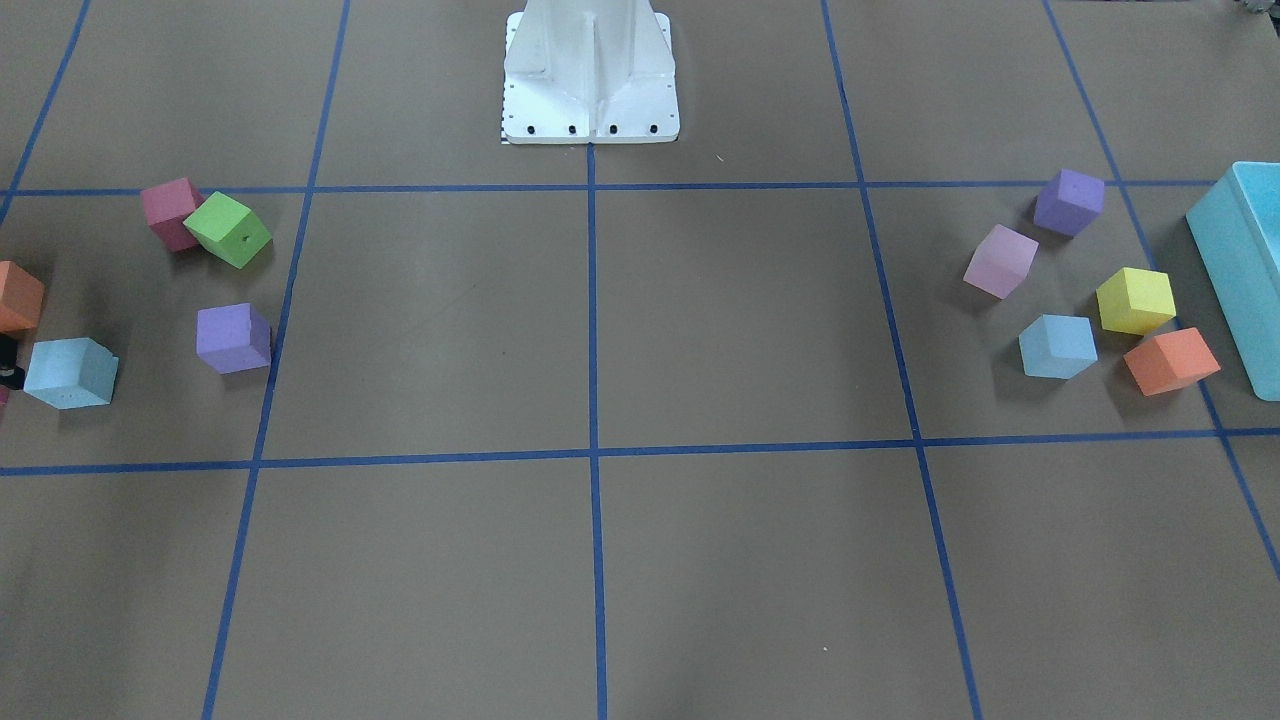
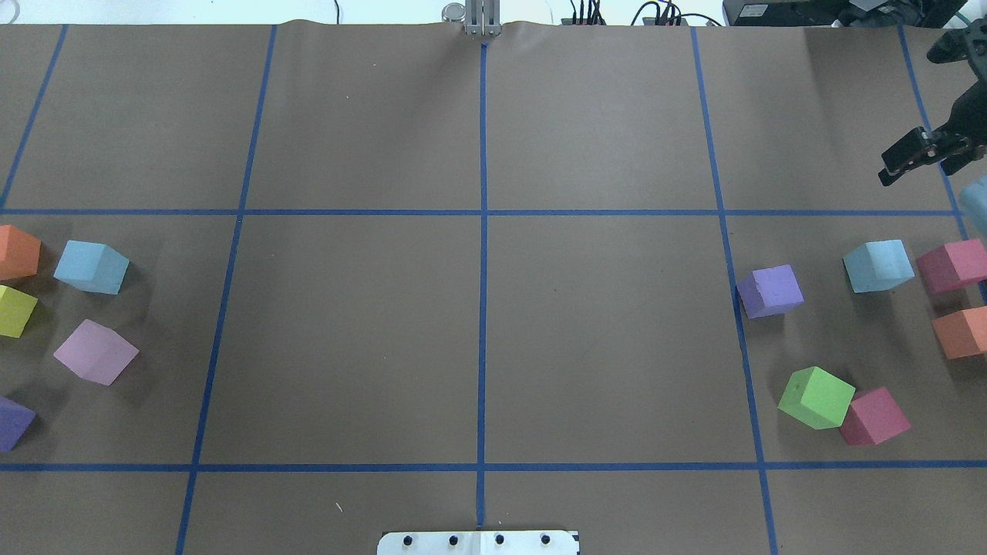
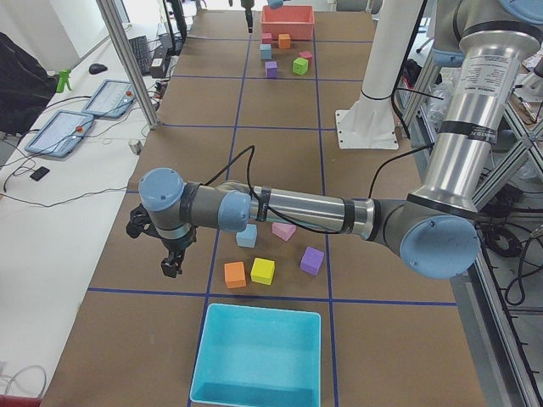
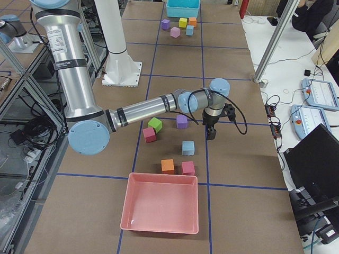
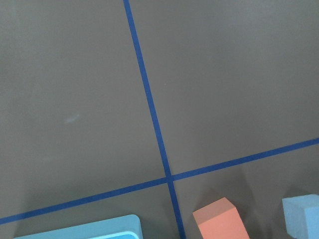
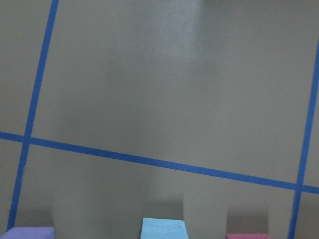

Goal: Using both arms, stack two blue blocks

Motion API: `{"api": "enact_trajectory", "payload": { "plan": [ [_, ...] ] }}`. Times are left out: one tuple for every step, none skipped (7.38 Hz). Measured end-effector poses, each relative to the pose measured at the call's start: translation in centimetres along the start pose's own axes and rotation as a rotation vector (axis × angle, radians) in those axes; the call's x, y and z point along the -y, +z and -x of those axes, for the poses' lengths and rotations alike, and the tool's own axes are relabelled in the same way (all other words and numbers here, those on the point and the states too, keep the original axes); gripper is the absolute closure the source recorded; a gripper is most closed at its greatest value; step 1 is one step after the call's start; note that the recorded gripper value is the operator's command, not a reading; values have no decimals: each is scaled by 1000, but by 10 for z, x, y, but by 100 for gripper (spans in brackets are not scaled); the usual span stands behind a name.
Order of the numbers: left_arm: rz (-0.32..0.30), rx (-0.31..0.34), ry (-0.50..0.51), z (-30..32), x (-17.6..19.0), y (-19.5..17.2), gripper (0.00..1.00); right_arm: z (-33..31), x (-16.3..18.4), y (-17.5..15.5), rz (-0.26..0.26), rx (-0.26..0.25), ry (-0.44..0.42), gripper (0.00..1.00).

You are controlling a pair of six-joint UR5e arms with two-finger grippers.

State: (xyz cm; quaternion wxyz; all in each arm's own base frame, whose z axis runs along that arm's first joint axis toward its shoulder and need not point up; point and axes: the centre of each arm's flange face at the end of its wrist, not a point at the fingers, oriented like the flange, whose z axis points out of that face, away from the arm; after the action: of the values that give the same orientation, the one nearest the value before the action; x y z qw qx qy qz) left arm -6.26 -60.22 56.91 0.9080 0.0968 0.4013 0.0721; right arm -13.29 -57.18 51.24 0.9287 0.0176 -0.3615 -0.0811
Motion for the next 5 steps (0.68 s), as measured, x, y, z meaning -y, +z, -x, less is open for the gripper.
{"api": "enact_trajectory", "payload": {
  "plan": [
    [4, -7, -13, -20, 6, 10, 2, -2, 2, 21, 9, 3, -1, 0],
    [4, -15, -21, -40, 11, 22, 2, -9, 6, 44, -3, 11, 1, 0],
    [9, -24, -28, -58, 15, 38, 2, -16, 7, 62, -16, 20, 2, 0],
    [12, -34, -36, -77, 17, 54, 2, -18, 7, 71, -24, 24, 1, 0],
    [9, -44, -46, -94, 18, 68, 2, -18, 7, 72, -29, 30, 4, 0]
  ]
}}
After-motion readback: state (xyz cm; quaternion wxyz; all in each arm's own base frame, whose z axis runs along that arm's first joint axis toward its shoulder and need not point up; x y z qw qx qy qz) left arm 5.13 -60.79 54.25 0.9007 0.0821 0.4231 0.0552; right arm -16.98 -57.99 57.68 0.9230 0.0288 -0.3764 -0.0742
